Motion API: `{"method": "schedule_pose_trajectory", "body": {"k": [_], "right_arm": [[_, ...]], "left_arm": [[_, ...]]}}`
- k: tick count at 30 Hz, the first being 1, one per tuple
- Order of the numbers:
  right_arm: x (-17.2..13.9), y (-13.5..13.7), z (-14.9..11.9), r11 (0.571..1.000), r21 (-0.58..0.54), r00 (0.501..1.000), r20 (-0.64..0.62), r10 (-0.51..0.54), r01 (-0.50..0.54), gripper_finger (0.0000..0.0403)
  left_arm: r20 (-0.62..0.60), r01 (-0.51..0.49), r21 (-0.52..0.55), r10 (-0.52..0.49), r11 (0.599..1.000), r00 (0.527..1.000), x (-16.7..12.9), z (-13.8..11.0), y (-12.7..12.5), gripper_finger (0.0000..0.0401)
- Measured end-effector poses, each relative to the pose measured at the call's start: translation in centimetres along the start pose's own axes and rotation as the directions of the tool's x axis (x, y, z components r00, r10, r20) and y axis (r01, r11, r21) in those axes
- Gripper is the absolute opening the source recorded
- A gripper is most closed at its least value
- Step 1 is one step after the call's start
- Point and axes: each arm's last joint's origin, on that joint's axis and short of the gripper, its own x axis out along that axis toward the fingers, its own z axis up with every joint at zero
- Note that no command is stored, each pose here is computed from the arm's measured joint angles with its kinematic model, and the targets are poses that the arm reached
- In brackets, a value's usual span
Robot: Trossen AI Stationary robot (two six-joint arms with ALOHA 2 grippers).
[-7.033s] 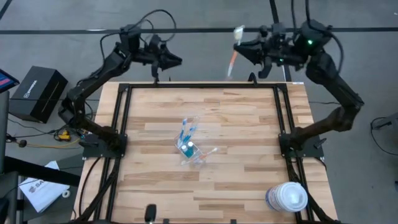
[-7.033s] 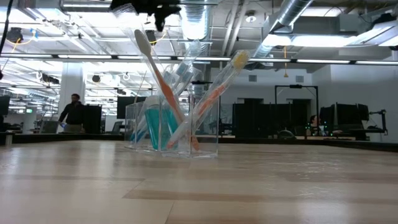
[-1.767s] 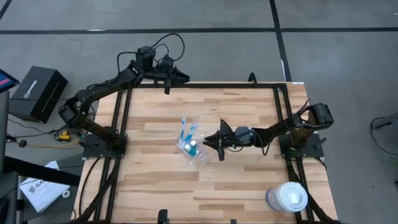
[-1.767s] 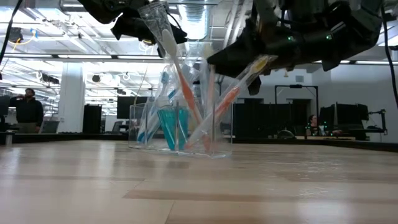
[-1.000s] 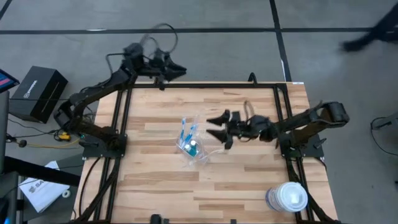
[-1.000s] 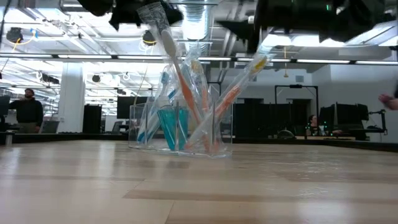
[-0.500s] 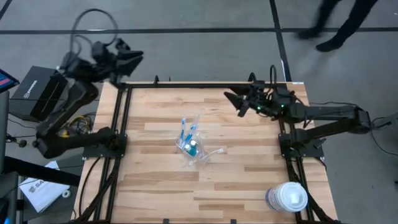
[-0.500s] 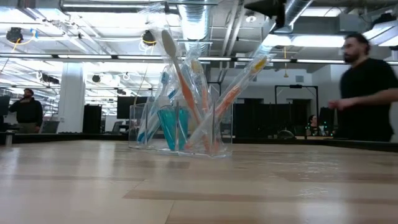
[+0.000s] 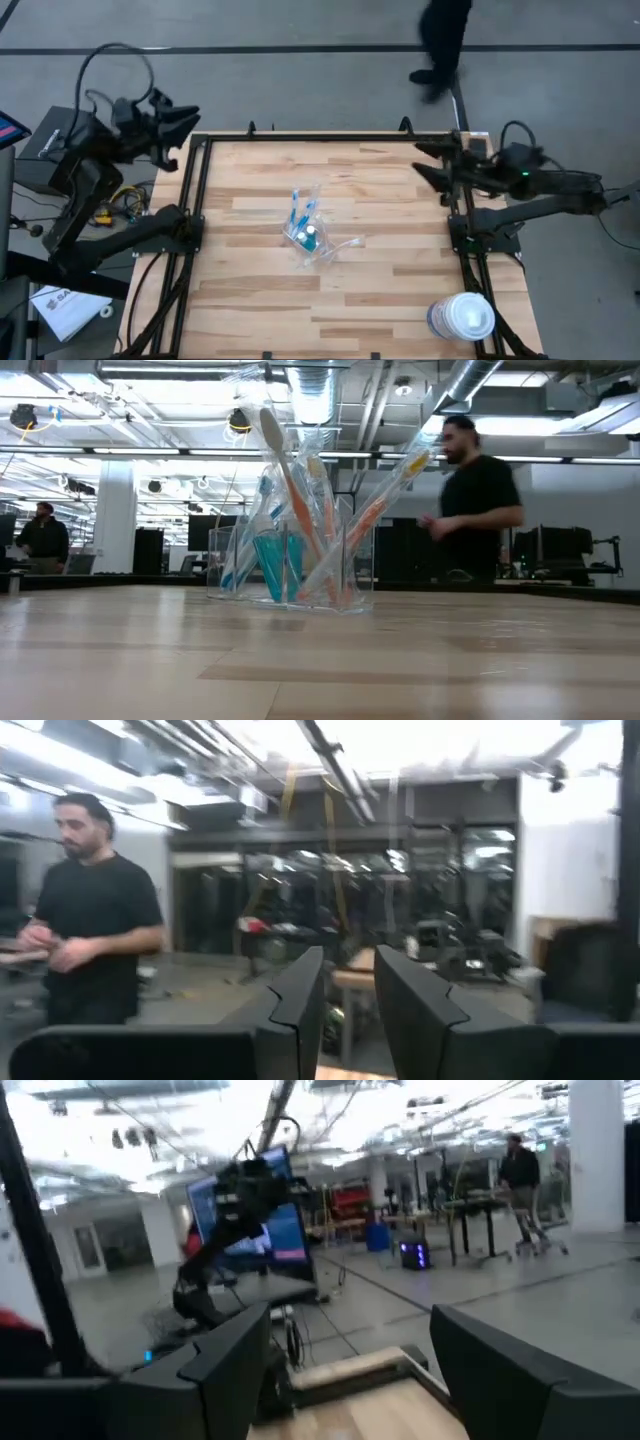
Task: Pick & Place toothbrushing station
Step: Return to Home Position
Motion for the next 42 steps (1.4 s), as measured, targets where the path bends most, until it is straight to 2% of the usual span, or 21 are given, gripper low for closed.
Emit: {"method": "schedule_pose_trajectory", "body": {"k": [4,6,9,13,16,18,19,21,24,27,33,36,38,42], "right_arm": [[-4.6,-0.8,1.2,0.999,-0.030,0.999,0.014,0.040,-0.039,0.0265],[-6.8,-1.5,1.7,0.998,-0.027,0.998,0.029,0.059,-0.058,0.0265],[-9.6,-2.7,1.4,0.998,-0.021,0.998,0.007,0.058,-0.058,0.0265],[-13.1,-4.2,1.4,0.999,-0.011,0.997,0.066,0.050,-0.049,0.0265],[-14.4,-5.0,-0.1,0.999,-0.030,0.996,0.075,0.039,-0.037,0.0265],[-13.8,-4.9,-1.1,0.999,-0.039,1.000,0.028,-0.007,0.008,0.0265],[-13.7,-5.0,-2.0,0.997,-0.060,0.998,-0.039,-0.052,0.050,0.0265],[-13.5,-5.2,-2.3,0.992,-0.036,0.992,-0.049,-0.119,0.118,0.0265],[-12.7,-5.2,-4.5,0.978,-0.023,0.971,-0.114,-0.210,0.209,0.0265],[-12.5,-5.2,-4.9,0.970,0.049,0.966,-0.107,-0.233,0.240,0.0265],[-11.1,-4.8,-8.0,0.957,0.123,0.956,-0.165,-0.242,0.264,0.0265],[-10.5,-4.7,-9.5,0.950,0.144,0.952,-0.173,-0.251,0.277,0.0265],[-10.1,-4.6,-10.5,0.944,0.140,0.947,-0.164,-0.277,0.300,0.0265],[-9.5,-4.6,-12.5,0.932,0.105,0.930,-0.166,-0.328,0.347,0.0265]], "left_arm": [[0.024,-0.084,0.003,0.084,0.996,0.996,-2.2,-1.9,-0.6,0.0085],[0.009,-0.106,-0.033,0.106,0.994,0.994,-3.1,-3.6,-0.7,0.0085],[0.006,-0.110,-0.097,0.111,0.989,0.994,-4.2,-6.1,-0.8,0.0085],[0.077,-0.141,-0.128,0.151,0.982,0.986,-5.6,-8.7,-0.9,0.0085],[0.105,-0.185,-0.153,0.202,0.971,0.974,-6.6,-10.3,-1.0,0.0085],[0.096,-0.196,-0.173,0.215,0.965,0.972,-7.0,-11.4,-0.9,0.0085],[0.089,-0.198,-0.182,0.217,0.963,0.972,-7.1,-12.0,-0.9,0.0085],[0.076,-0.207,-0.192,0.225,0.959,0.971,-7.2,-12.9,-0.7,0.0085],[0.039,-0.246,-0.208,0.259,0.947,0.965,-7.1,-14.4,-0.2,0.0085],[-0.013,-0.286,-0.237,0.291,0.929,0.957,-7.0,-16.3,0.3,0.0085],[-0.103,-0.400,-0.254,0.387,0.880,0.916,-7.2,-20.6,1.3,0.0085],[-0.085,-0.395,-0.255,0.387,0.883,0.918,-7.3,-22.3,1.5,0.0085],[-0.064,-0.377,-0.252,0.374,0.891,0.925,-7.4,-23.1,1.5,0.0085],[-0.138,-0.421,-0.253,0.398,0.871,0.907,-7.8,-25.8,1.7,0.0085]]}}
